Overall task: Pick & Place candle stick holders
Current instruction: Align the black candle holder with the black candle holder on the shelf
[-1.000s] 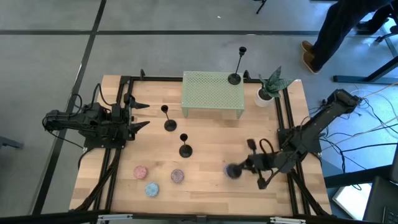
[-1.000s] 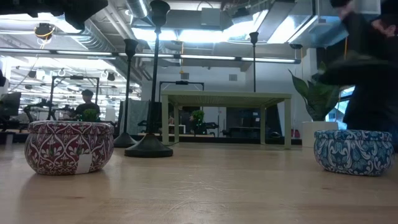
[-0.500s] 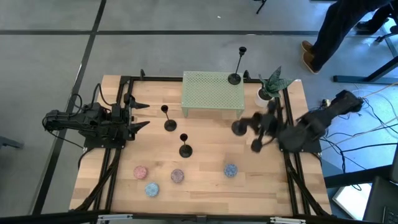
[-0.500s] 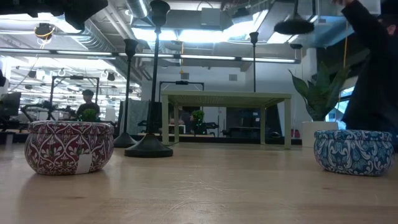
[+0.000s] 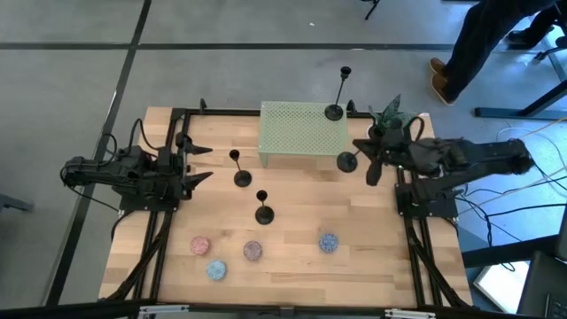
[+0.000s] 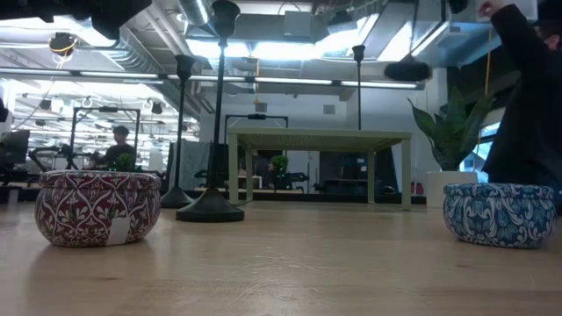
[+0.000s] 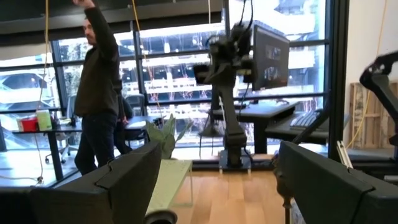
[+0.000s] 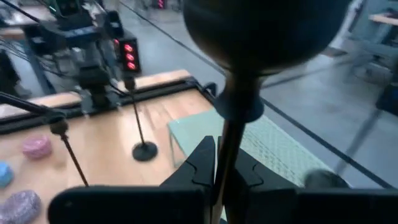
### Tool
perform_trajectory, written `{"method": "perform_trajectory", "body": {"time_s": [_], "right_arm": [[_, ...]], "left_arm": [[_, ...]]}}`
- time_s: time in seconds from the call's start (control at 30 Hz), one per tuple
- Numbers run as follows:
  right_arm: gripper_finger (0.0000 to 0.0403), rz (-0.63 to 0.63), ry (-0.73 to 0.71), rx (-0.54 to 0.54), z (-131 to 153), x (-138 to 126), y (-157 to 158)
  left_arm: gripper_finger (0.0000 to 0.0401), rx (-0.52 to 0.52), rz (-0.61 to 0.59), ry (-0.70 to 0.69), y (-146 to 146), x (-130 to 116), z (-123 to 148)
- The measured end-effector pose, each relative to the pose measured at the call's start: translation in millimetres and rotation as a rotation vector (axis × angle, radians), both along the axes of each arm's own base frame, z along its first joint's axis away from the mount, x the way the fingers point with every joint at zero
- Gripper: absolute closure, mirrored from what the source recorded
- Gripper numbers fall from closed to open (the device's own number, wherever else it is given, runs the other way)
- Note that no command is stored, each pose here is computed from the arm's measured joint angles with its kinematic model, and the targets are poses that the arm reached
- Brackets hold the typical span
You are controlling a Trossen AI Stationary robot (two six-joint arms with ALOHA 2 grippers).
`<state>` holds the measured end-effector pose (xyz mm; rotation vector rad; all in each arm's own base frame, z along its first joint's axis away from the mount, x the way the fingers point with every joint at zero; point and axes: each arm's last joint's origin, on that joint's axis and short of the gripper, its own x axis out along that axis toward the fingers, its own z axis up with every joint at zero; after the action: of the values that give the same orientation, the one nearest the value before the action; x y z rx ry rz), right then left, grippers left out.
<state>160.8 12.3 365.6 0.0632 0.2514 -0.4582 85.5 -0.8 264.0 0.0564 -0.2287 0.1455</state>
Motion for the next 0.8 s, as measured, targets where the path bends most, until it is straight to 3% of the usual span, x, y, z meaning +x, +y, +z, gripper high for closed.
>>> {"method": "perform_trajectory", "body": {"time_s": [0.33,0.53,0.8], "right_arm": [[0.0389,-0.01,-0.003,0.012,-19.7,24.9,-65.5],[0.0389,-0.028,0.081,0.08,-41.6,45.0,-100.5],[0.0389,-0.091,0.126,0.082,-52.7,49.4,-123.2]], "left_arm": [[0.0079,0.018,0.016,-0.013,0.2,1.4,1.8],[0.0079,0.016,0.056,0.039,0.7,9.7,-1.8],[0.0079,0.02,0.055,0.069,0.3,14.4,-4.2]]}}
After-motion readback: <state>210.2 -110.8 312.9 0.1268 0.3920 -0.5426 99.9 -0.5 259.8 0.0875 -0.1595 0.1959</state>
